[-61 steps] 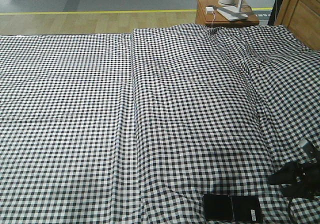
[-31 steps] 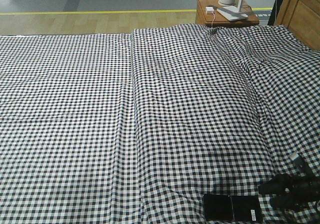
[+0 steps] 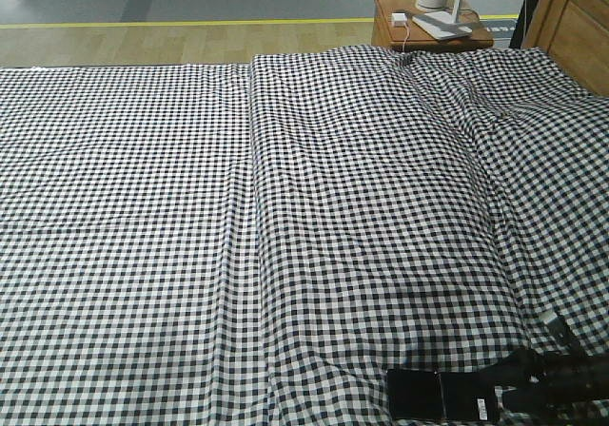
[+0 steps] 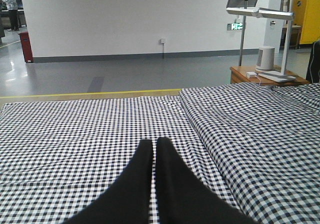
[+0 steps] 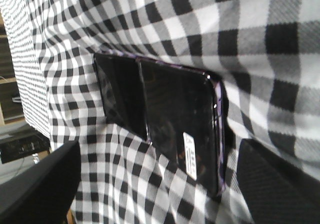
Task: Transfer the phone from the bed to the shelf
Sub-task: 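Lower the right gripper over the black phone on the sheet, then close the right gripper on the black phone's edge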
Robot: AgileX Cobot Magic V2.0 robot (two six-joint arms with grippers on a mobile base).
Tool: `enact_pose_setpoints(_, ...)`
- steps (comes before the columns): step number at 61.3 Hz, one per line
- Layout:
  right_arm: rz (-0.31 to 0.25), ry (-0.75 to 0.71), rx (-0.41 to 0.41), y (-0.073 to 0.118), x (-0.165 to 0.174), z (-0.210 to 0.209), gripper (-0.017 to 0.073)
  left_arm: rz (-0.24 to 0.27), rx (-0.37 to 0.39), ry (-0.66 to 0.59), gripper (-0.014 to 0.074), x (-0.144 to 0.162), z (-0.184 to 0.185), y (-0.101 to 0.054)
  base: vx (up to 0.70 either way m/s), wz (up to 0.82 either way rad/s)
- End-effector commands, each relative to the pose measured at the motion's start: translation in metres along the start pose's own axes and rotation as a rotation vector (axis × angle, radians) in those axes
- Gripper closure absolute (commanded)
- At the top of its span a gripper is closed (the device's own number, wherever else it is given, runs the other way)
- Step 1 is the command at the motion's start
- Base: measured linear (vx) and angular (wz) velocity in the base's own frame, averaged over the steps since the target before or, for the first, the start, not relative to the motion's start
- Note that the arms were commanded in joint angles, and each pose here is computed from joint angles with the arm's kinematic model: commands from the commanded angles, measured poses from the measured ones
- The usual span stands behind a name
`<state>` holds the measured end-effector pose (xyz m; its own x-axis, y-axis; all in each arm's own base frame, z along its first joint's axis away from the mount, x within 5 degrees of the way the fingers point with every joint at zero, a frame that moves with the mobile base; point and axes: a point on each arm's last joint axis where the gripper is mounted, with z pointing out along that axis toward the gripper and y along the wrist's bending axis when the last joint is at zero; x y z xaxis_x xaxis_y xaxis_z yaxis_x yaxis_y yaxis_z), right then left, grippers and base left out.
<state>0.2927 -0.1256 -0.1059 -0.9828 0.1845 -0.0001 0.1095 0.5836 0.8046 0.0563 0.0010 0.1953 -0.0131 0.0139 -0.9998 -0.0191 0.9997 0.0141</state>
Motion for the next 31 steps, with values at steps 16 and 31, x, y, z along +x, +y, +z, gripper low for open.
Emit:
enact_pose_setpoints(16,-0.026,-0.032,-0.114,0.005,-0.014,-0.006,-0.0034,-0.019,0.003,-0.102,0.0592,-0.015,-0.002,0.000,0.00,0.00)
enact_pose_setpoints(31,-0.001,-0.050,-0.184,0.008,-0.014,-0.002,-0.0034,-0.019,0.003,-0.102,0.0592,-0.015,-0.002,0.000,0.00,0.00)
